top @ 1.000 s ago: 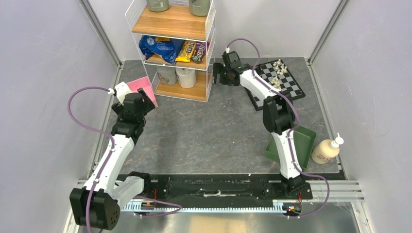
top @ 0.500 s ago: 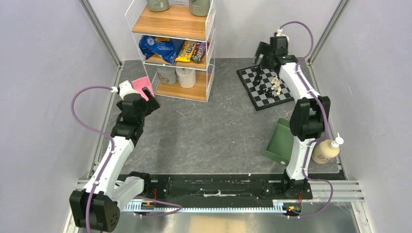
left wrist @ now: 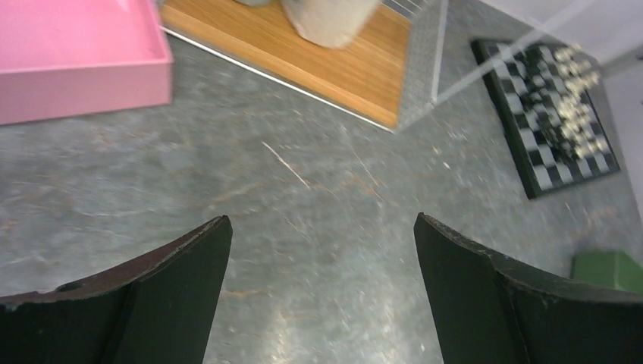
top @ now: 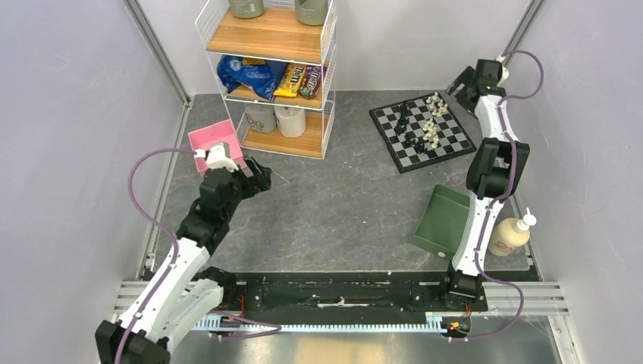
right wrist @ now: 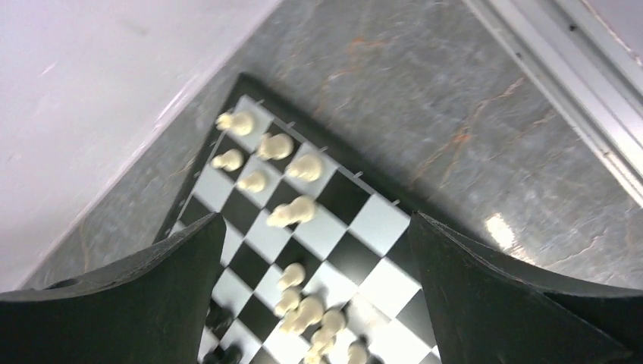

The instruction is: Set up the chess pieces on the board

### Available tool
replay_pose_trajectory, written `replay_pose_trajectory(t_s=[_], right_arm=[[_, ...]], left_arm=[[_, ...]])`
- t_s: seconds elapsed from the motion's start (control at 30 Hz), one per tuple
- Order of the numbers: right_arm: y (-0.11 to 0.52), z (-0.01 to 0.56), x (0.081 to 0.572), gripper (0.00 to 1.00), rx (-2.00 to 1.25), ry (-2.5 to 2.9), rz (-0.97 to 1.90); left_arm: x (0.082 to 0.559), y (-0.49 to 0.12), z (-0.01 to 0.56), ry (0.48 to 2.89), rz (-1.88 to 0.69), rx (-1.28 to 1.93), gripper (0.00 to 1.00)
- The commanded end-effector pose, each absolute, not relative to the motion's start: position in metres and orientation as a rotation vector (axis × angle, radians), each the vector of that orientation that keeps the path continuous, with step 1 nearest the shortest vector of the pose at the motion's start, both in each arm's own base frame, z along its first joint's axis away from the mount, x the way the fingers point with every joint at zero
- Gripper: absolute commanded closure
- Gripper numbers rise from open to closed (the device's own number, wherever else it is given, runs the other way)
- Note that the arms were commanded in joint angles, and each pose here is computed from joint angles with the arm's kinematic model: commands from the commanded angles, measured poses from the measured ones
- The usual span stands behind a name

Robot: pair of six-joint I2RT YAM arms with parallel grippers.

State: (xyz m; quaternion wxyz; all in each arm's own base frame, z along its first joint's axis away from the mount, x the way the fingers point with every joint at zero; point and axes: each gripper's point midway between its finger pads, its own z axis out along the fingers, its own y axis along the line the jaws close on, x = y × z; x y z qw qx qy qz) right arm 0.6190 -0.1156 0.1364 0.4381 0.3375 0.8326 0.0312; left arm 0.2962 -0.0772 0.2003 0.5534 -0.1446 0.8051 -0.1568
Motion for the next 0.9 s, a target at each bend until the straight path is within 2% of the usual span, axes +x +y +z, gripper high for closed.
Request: replay_pose_trajectory(t_s=[0.0,0.17,0.4,0.5,0.63,0.87], right_arm=[[-0.135,0.148,0.635,0.01,0.883,2.004,0.148],[-0.151,0.130,0.640,0.02,0.918,2.009,0.140],[-0.162,0.097,0.640,0.15,0.985,2.034,0.143],[-0.165,0.083,0.635,0.26,1.006,2.054,0.120],[-0.169,0.067,0.628,0.28,1.041,2.077,0.103],[-0.169,0.052,0.617,0.41,1.053,2.124,0.130]], left_arm=[[0.285,-0.108,0.211,1.844,-0.461,-0.305,0.03],[0.276,-0.142,0.213,1.841,-0.522,-0.214,0.06],[0.272,-0.189,0.226,1.841,-0.570,-0.082,0.07],[0.271,-0.213,0.228,1.856,-0.589,-0.014,0.09],[0.268,-0.241,0.229,1.867,-0.608,0.064,0.11],[0.273,-0.289,0.230,1.871,-0.678,0.156,0.14]])
